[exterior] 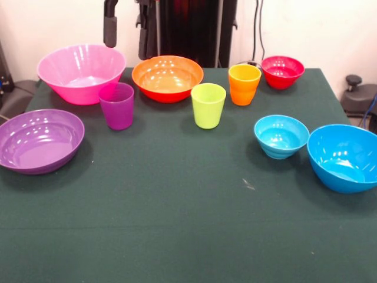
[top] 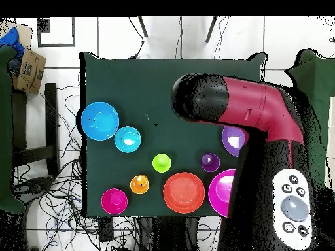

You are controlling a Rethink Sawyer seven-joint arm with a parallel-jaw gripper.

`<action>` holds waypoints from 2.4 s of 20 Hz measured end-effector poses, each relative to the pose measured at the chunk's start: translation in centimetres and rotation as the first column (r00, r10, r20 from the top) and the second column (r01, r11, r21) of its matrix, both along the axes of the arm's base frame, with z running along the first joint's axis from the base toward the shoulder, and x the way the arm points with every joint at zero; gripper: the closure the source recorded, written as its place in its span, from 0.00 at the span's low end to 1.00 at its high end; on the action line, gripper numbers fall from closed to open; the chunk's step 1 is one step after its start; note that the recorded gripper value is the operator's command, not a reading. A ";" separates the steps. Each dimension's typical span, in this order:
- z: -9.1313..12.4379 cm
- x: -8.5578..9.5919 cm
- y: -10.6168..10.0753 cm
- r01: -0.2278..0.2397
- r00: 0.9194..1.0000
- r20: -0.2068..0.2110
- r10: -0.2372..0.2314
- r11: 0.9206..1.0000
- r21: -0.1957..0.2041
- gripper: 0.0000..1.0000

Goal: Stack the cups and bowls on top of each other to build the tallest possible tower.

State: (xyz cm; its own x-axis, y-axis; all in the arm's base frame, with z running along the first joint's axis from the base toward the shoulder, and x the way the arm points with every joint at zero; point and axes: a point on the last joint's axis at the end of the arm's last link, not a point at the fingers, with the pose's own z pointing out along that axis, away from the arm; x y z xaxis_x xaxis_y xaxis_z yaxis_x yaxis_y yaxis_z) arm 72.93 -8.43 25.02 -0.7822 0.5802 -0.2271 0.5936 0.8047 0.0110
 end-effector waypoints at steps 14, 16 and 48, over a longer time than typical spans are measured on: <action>-1.2 -1.1 1.1 -0.012 0.999 -0.034 0.012 1.000 0.011 0.00; -1.7 -1.5 1.3 -0.015 0.999 -0.040 0.016 1.000 0.013 0.00; -13.3 -10.1 1.5 -0.023 0.998 -0.054 0.026 0.998 0.053 0.00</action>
